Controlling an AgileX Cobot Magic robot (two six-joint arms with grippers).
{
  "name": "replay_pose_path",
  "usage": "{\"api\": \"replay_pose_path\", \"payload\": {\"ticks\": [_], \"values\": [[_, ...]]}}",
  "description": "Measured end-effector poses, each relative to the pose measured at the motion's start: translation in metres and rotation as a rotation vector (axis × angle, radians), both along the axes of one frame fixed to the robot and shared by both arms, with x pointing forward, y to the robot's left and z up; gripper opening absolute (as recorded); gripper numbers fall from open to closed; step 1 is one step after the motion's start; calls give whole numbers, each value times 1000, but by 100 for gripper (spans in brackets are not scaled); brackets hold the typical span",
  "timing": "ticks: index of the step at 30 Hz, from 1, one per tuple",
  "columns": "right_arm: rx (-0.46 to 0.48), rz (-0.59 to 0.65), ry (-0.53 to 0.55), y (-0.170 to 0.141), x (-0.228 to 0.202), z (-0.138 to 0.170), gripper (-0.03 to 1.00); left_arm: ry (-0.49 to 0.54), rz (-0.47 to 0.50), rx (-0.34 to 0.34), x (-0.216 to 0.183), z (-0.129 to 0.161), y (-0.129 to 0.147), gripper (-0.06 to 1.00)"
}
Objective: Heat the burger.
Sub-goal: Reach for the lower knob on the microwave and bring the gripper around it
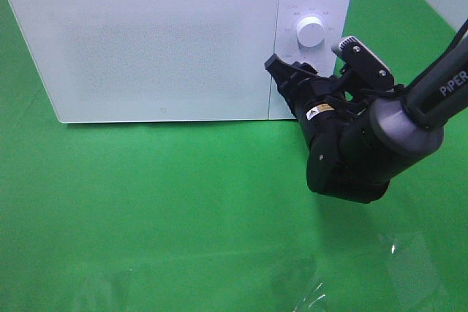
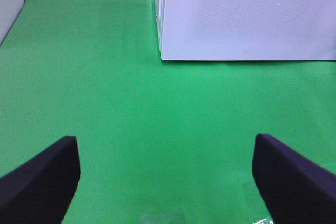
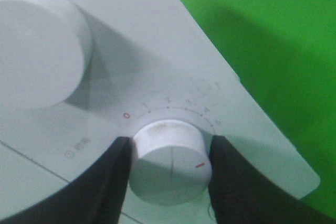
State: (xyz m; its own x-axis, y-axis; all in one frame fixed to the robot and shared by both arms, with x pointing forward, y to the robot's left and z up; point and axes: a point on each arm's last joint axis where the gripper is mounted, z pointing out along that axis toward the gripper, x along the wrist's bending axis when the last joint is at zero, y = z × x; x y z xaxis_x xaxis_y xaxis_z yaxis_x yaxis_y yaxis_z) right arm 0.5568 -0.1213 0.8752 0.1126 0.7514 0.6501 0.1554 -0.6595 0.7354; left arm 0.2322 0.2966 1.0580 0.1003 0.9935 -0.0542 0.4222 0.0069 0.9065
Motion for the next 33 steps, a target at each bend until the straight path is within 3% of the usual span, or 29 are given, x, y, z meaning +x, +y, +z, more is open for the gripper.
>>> {"api": "replay_pose_path", "payload": {"ticks": [1, 2, 4, 5, 6, 7, 9, 11, 33], "values": [[102, -19, 2, 0, 0, 0, 42, 0, 0, 0, 0, 0, 0, 82], [102, -19, 2, 0, 0, 0, 42, 0, 0, 0, 0, 0, 0, 82], [249, -48, 5, 0, 0, -1, 42, 0, 0, 0, 0, 0, 0, 82], [249, -48, 5, 0, 0, -1, 42, 0, 0, 0, 0, 0, 0, 82], [333, -65, 6, 0, 0, -1, 42, 0, 0, 0, 0, 0, 0, 82], [333, -65, 6, 0, 0, -1, 42, 0, 0, 0, 0, 0, 0, 82], [447, -87, 9, 0, 0, -1, 42, 0, 0, 0, 0, 0, 0, 82], [492, -96, 9, 0, 0, -1, 42, 0, 0, 0, 0, 0, 0, 82], [742, -145, 14, 0, 0, -1, 42, 0, 0, 0, 0, 0, 0, 82]]}}
